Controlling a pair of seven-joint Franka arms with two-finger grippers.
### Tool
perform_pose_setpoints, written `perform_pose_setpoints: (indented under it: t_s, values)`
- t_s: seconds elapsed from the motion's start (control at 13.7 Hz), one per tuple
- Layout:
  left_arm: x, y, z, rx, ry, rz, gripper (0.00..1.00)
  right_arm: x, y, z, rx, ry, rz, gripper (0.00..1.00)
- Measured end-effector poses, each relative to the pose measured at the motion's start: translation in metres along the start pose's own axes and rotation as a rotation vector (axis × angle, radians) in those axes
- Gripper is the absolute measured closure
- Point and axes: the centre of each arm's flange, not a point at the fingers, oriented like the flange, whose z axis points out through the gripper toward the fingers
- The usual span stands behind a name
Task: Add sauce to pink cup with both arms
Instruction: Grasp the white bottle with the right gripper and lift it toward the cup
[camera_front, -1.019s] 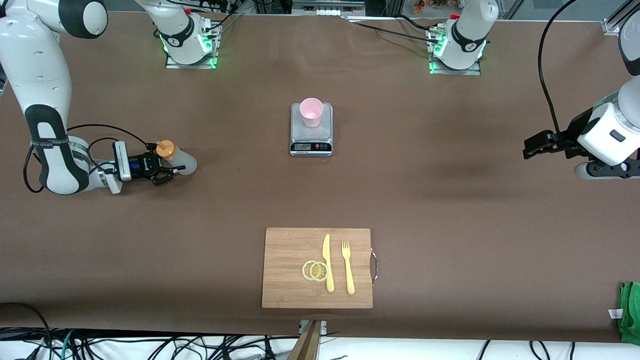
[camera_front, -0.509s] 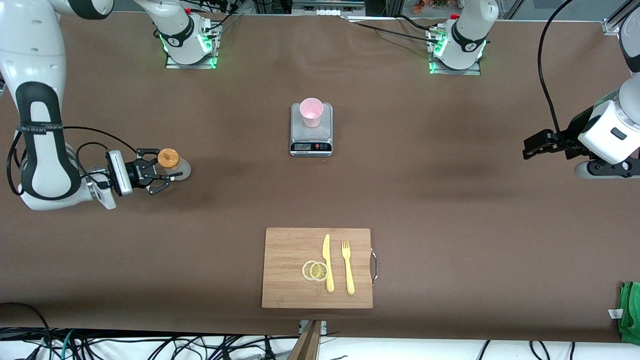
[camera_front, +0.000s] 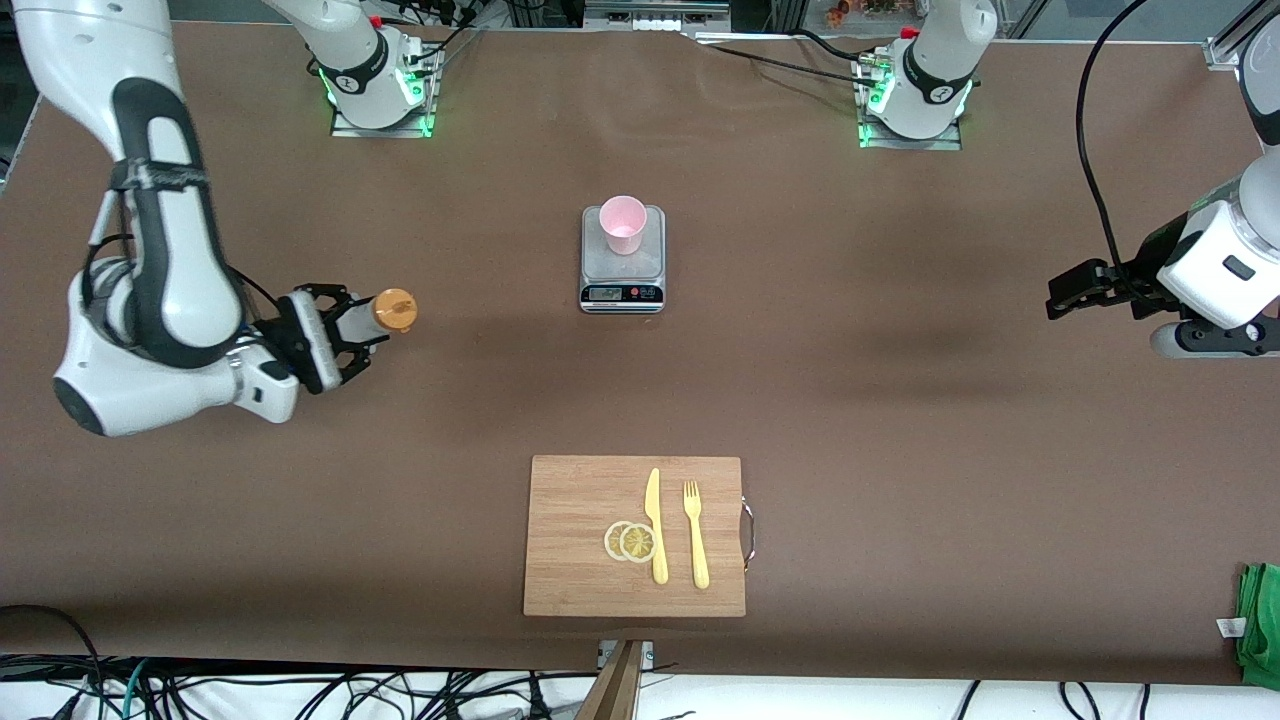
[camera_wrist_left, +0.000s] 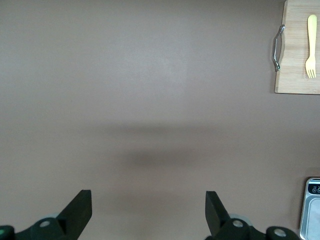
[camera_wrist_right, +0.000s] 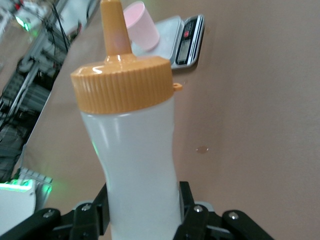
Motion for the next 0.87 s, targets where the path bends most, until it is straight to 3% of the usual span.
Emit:
perform_pose_setpoints:
  t_s: [0.15, 0.36, 0.87]
  values:
    - [0.000, 0.000, 0.000, 0.000, 0.000, 0.000, 0.00, 0.053, -0.003, 0.009, 0.007, -0.144, 0.040, 0.44]
    - [0.000, 0.000, 0.000, 0.000, 0.000, 0.000, 0.00, 0.114, -0.016, 0.028, -0.001, -0.318, 0.083, 0.44]
    - [0.000, 0.001, 0.000, 0.000, 0.000, 0.001, 0.00, 0.215, -0.053, 0.102, 0.010, -0.630, 0.205, 0.43]
